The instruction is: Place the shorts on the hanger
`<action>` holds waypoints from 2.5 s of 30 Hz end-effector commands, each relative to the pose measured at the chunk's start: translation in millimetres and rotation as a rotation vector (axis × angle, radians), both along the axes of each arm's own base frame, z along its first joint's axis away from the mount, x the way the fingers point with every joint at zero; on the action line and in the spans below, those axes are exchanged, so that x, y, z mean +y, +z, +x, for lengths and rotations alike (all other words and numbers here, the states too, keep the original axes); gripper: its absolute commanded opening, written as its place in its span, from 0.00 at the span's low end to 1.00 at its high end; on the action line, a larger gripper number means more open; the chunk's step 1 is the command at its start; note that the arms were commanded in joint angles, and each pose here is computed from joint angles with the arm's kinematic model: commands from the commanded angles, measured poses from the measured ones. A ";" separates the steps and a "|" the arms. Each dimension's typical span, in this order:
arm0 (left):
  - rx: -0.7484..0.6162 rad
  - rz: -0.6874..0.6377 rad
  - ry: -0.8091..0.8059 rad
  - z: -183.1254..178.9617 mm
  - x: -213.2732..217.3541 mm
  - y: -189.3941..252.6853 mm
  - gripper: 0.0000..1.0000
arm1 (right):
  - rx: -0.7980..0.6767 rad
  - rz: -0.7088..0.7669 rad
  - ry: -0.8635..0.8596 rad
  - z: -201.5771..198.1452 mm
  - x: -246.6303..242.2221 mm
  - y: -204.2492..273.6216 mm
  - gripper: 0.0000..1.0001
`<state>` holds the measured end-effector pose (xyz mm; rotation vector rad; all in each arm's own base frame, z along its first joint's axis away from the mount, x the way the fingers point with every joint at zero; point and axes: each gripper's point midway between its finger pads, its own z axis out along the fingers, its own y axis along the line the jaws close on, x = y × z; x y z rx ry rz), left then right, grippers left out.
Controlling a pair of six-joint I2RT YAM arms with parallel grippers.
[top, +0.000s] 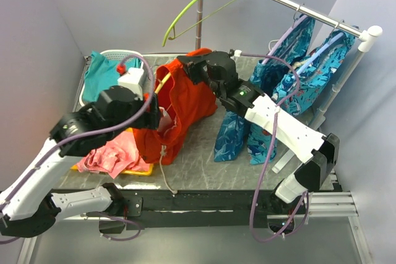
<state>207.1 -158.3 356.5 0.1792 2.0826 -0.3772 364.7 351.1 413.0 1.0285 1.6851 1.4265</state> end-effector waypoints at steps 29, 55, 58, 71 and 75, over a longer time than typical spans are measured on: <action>-0.064 0.002 -0.017 -5.1 11.0 -30.9 0.77 | 0.009 0.169 0.110 -19.3 3.3 18.6 0.00; -0.260 -0.165 -0.106 -40.6 35.9 4.0 0.01 | -0.199 -0.196 0.213 -67.3 19.8 17.1 0.53; -0.269 -0.161 -0.129 -47.5 40.0 10.9 0.01 | -0.243 -0.272 0.225 -72.8 20.2 16.9 0.62; -0.243 -0.091 -0.157 -53.2 45.5 11.3 0.01 | -0.468 -0.684 0.180 -128.9 -3.0 35.3 0.75; -0.243 -0.078 -0.180 -57.7 47.4 19.7 0.01 | -0.474 -0.844 0.188 -140.2 -9.2 14.3 0.73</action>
